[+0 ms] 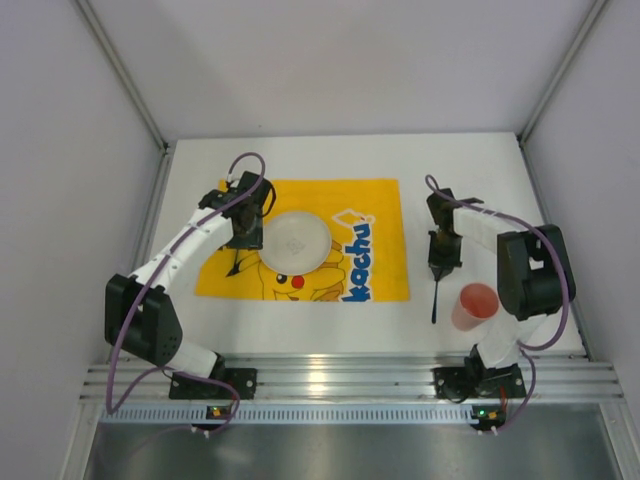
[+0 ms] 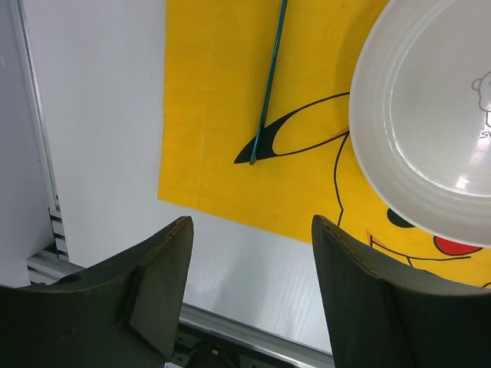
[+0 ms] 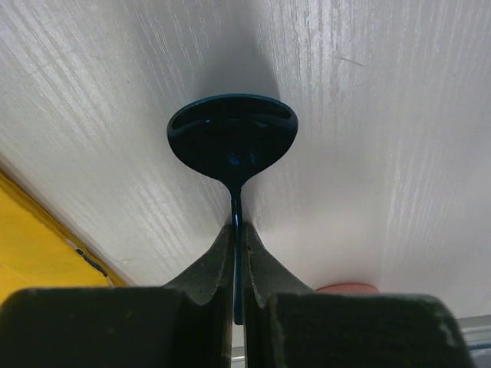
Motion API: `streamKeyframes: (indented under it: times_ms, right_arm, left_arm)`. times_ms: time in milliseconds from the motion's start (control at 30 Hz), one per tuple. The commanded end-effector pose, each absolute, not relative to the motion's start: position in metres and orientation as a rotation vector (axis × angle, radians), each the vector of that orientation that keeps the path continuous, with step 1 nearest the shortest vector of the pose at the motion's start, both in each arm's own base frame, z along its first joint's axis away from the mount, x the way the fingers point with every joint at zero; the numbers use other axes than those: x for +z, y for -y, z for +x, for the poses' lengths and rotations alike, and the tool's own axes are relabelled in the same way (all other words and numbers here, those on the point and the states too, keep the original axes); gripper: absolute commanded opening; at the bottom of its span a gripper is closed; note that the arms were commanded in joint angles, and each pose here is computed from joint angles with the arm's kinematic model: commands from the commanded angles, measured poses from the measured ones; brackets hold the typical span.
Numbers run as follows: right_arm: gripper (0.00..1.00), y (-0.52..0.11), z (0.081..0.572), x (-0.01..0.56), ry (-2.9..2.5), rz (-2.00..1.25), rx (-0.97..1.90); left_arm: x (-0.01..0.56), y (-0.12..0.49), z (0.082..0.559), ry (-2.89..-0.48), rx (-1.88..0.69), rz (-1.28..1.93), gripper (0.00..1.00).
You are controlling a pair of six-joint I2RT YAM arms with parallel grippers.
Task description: Set the dinner table for one person
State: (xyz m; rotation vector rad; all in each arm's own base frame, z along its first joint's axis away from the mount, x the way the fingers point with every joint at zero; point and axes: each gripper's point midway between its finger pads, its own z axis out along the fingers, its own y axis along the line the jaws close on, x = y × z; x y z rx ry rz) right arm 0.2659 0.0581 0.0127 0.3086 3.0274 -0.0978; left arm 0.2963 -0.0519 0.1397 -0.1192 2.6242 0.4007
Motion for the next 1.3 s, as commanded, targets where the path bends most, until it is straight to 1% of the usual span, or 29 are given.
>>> streamKeyframes:
  times_ms: [0,133,167,233,267,333,467,533,567,667,733,767,800,833,867,933,967,1000,1167,1200,1233,1267]
  right_arm:
    - [0.00,-0.053,0.278,-0.019,-3.017,0.297,-0.139]
    - [0.00,-0.046,0.298,0.014,-2.943,0.261,-0.218]
    - [0.00,-0.048,0.309,0.035,-2.906,0.244,-0.219]
    - [0.00,-0.054,0.322,0.060,-2.861,0.207,-0.215]
    - [0.00,-0.061,0.333,0.085,-2.820,0.196,-0.192]
    - [0.00,-0.085,0.346,0.117,-2.780,0.147,-0.109]
    - [0.00,-0.146,0.351,0.144,-2.766,0.047,0.097]
    - [0.00,-0.183,0.351,0.153,-2.750,-0.011,0.202]
    - [0.00,-0.196,0.351,0.149,-2.758,-0.033,0.230]
    - [0.00,-0.240,0.348,0.136,-2.785,-0.107,0.317]
    - [0.00,-0.257,0.356,0.134,-2.772,-0.130,0.324]
    - [0.00,-0.265,0.358,0.119,-2.802,-0.156,0.303]
    - [0.00,-0.268,0.362,0.115,-2.797,-0.169,0.281]
    - [0.00,-0.276,0.369,0.118,-2.779,-0.191,0.291]
    - [0.00,-0.279,0.373,0.102,-2.796,-0.210,0.236]
    - [0.00,-0.279,0.387,0.099,-2.778,-0.208,0.188]
    - [0.00,-0.279,0.390,0.084,-2.800,-0.206,0.157]
    - [0.00,-0.278,0.394,0.081,-2.795,-0.199,0.141]
    - [0.00,-0.282,0.403,0.056,-2.821,-0.136,0.142]
    - [0.03,-0.285,0.401,0.052,-2.833,-0.125,0.161]
    - [0.19,-0.286,0.402,0.049,-2.835,-0.122,0.171]
    - [0.25,-0.287,0.402,0.048,-2.835,-0.117,0.177]
  left_arm:
    - [0.148,0.049,0.296,-2.589,0.408,-0.136,0.69]
    - [0.152,0.048,0.296,-2.578,0.403,-0.144,0.69]
    - [0.154,0.049,0.297,-2.576,0.397,-0.144,0.69]
    - [0.155,0.050,0.298,-2.571,0.385,-0.151,0.69]
    - [0.156,0.051,0.298,-2.569,0.380,-0.156,0.69]
    - [0.160,0.053,0.300,-2.558,0.362,-0.168,0.70]
    - [0.168,0.054,0.302,-2.531,0.339,-0.184,0.73]
    - [0.172,0.052,0.300,-2.517,0.337,-0.195,0.79]
    - [0.174,0.052,0.300,-2.510,0.333,-0.203,0.98]
    - [0.180,0.052,0.295,-2.488,0.302,-0.227,0.98]
    - [0.183,0.050,0.289,-2.478,0.289,-0.235,0.98]
    - [0.183,0.049,0.286,-2.478,0.287,-0.242,0.98]
    - [0.186,0.048,0.283,-2.470,0.280,-0.248,0.98]
    - [0.183,0.046,0.278,-2.479,0.286,-0.248,0.98]
    - [0.181,0.043,0.274,-2.486,0.297,-0.255,0.98]
    - [0.178,0.040,0.265,-2.492,0.303,-0.259,0.98]
    - [0.177,0.037,0.261,-2.497,0.312,-0.264,0.98]
    - [0.178,0.036,0.257,-2.498,0.315,-0.267,0.98]
    - [0.182,0.028,0.246,-2.489,0.337,-0.281,0.98]
    - [0.184,0.025,0.244,-2.481,0.346,-0.284,0.98]
    - [0.185,0.024,0.243,-2.480,0.353,-0.282,0.98]
    - [0.186,0.023,0.242,-2.477,0.353,-0.282,0.98]
